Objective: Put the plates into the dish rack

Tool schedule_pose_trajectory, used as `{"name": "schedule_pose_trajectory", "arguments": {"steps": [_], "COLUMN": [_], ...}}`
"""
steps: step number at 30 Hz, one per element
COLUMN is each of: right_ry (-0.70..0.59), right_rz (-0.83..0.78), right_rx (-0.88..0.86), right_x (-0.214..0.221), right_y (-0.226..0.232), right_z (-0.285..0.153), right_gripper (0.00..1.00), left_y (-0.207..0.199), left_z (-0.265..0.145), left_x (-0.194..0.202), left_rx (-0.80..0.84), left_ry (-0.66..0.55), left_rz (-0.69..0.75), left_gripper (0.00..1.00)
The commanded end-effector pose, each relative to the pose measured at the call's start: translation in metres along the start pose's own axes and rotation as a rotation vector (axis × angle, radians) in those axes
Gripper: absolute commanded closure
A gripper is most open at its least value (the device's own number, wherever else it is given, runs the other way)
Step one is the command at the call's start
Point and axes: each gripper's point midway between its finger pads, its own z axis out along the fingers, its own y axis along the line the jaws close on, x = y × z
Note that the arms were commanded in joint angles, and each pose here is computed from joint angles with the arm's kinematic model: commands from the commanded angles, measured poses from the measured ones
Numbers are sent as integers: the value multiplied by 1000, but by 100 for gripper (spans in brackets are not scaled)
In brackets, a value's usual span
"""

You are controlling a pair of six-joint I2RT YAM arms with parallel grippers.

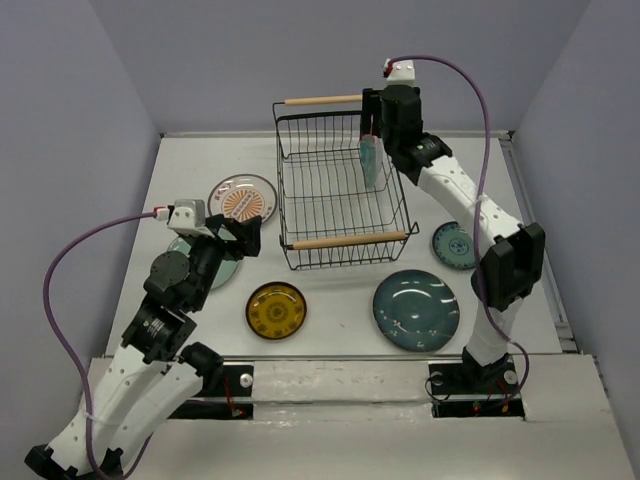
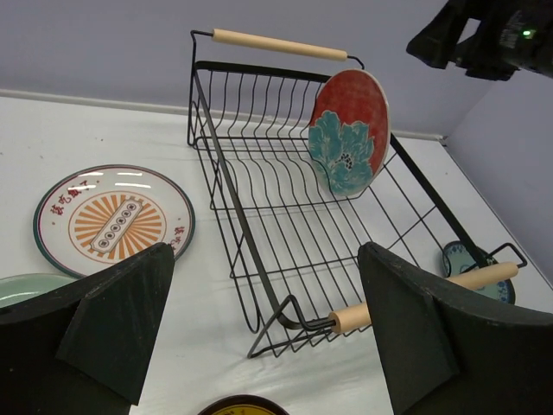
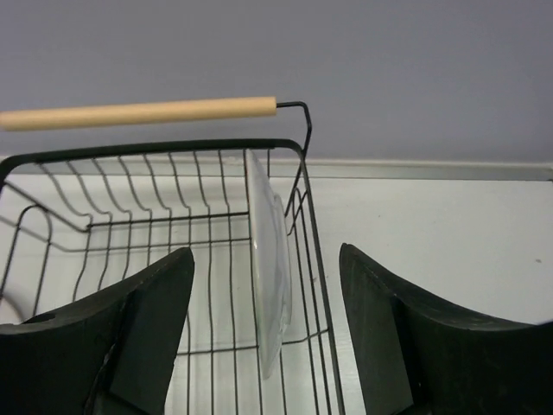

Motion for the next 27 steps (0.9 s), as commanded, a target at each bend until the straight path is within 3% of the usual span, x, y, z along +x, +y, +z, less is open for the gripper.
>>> {"name": "schedule_pose_trajectory", "arguments": {"steps": [1, 4, 8, 9, 11, 12, 15, 16, 20, 24, 27], "right_ry": [2, 69, 141, 217, 212, 231, 251, 260, 315, 422, 415], "right_rz": [199, 325, 546, 575, 686, 731, 851, 862, 905, 985, 1007], "right_rx": [-173, -204, -77, -30, 68, 79, 169, 199, 294, 288, 228], "right_x": [-20, 7, 77, 124, 146, 162, 210, 221, 266, 308, 307], "right_y": [-12, -63, -141, -155, -200, -210, -249, -258, -285, -284, -277], "right_z": [-37, -54, -80, -88, -105, -112, -140, -146, -167, -172, -165], "right_gripper": [27, 30, 53, 57, 72, 74, 69, 58, 43, 42, 42], "left_y": [1, 1, -4, -7, -9, -10, -15, -20, -30, -34, -36], "left_z": [3, 2, -2, -3, -6, -8, -10, -11, -14, -16, -17], "left_x": [-23, -24, -27, -28, -32, -31, -32, -32, -29, -28, -28], "left_rx": [-26, -25, 5, 20, 33, 41, 68, 87, 130, 151, 160], "left_ry": [-60, -65, -71, -73, -85, -84, -83, -79, -68, -64, -63], "left_rz": [-27, -31, -38, -41, -43, -44, -37, -37, -34, -33, -33], "left_gripper": [1, 1, 1, 1, 1, 1, 1, 1, 1, 1, 1]}}
